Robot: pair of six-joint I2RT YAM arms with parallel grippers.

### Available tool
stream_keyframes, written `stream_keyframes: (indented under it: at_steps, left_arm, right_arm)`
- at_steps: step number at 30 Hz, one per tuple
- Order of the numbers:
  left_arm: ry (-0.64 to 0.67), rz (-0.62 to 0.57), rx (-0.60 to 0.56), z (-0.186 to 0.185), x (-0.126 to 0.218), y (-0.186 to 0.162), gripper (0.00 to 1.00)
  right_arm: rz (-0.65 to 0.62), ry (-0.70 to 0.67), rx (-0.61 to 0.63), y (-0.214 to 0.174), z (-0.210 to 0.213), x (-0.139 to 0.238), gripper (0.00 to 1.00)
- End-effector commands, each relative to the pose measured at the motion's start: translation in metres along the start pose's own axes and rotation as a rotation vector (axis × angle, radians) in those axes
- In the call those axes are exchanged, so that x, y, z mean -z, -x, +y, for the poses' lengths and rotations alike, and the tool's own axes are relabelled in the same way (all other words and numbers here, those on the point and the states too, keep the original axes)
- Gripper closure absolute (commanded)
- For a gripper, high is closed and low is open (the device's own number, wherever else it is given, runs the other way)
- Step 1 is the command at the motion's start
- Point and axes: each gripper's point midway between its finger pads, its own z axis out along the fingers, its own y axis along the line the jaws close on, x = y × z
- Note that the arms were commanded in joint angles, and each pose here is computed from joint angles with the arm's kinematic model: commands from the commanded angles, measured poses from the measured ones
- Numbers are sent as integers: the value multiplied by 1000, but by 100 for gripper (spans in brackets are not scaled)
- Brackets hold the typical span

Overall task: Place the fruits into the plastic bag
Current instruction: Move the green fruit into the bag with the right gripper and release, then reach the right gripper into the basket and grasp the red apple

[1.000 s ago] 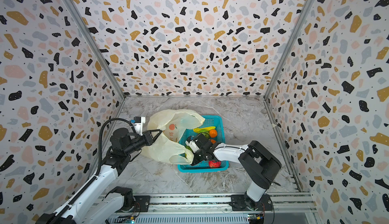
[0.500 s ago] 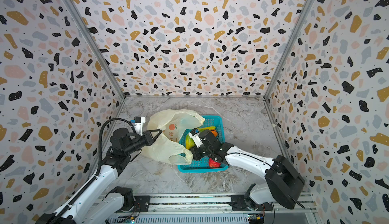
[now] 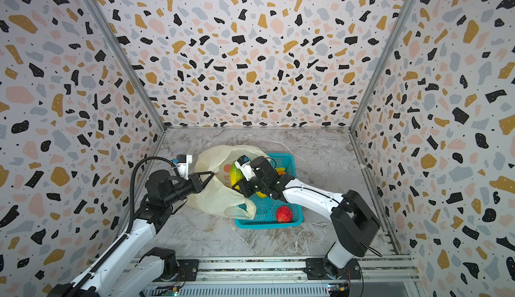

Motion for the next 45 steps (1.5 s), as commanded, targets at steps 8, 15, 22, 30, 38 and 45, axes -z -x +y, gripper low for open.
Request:
stream_keyframes:
  at_steps: [8, 15, 22, 30, 38, 45]
  left_arm:
    - [-33, -36, -47, -12, 2, 11, 100]
    - [-35, -37, -43, -12, 2, 11, 100]
    - [-22, -37, -27, -9, 0, 10, 100]
    - [1, -38, -30, -5, 1, 11, 100]
    - [19, -34, -40, -3, 1, 11, 100]
    - [26, -31, -47, -2, 1, 11, 100]
  right_arm:
    - [-16, 96, -10, 51, 6, -62, 35]
    - [-46, 92, 4, 52, 11, -45, 8]
    - [-80, 91, 29, 36, 25, 8, 10]
    - [-156, -79, -15, -1, 8, 83, 11]
    - [-34, -570, -178, -70, -75, 136, 12]
    - [309, -773, -175, -140, -109, 139, 13]
